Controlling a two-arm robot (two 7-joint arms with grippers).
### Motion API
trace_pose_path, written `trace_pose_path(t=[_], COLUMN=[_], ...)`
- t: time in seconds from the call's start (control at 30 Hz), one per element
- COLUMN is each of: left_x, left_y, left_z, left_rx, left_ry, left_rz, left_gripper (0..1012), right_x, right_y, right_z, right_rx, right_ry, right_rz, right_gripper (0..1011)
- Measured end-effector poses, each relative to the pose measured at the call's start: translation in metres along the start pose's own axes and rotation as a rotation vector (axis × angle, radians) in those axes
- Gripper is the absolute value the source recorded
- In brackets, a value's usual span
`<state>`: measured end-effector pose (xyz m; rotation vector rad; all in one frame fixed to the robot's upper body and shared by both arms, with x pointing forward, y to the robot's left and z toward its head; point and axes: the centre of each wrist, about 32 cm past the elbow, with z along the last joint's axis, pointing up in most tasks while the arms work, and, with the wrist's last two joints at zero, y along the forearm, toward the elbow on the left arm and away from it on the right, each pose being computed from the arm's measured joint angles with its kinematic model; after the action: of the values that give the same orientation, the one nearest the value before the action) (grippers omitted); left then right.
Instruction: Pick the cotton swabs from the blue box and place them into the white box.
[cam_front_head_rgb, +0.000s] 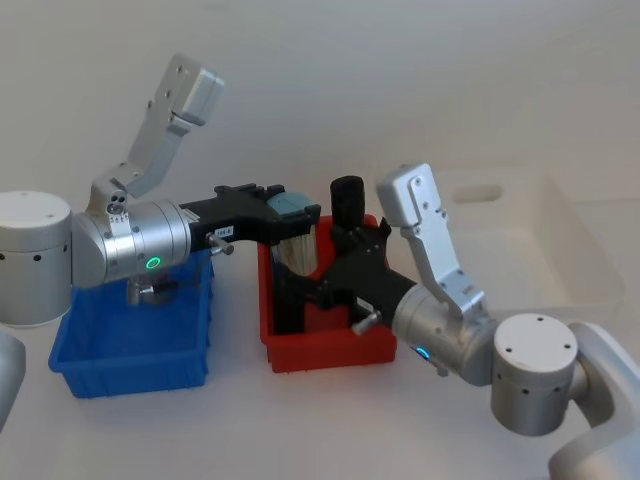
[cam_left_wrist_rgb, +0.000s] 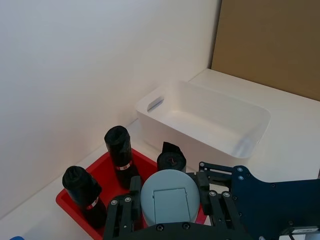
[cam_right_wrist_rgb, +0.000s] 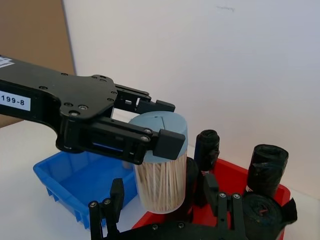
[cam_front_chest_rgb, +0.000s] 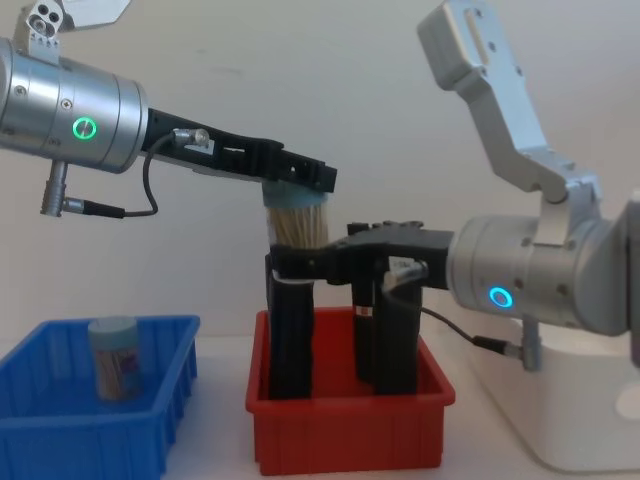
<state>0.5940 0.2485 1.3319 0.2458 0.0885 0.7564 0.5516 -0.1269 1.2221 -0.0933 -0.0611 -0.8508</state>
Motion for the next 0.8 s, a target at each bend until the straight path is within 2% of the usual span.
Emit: trace_pose_path(t=[0.4, 0.63, 0.67, 0.8], left_x=[0.0000, 0.0000, 0.0000, 0.0000], left_y=[0.0000, 0.0000, 0.0000, 0.0000], left_z=[0.0000, 0.0000, 0.0000, 0.0000], left_rx=[0.000, 0.000, 0.000, 0.000], left_ry=[0.000, 0.000, 0.000, 0.000], left_rz=[0.000, 0.000, 0.000, 0.000], left_gripper=[670, 670, 670, 670], right_x=[-0.006, -0.008, -0.008, -0.009], right_y=[0.022, 0.032, 0.034, 0.037], right_z=[0.002, 0.003, 0.003, 0.003], right_rx=[-0.005, -0.016, -0.020, -0.027], right_ry=[0.007, 0.019, 0.023, 0.032], right_rz=[-0.008, -0.014, -0.014, -0.013], right_gripper=[988, 837, 776, 659])
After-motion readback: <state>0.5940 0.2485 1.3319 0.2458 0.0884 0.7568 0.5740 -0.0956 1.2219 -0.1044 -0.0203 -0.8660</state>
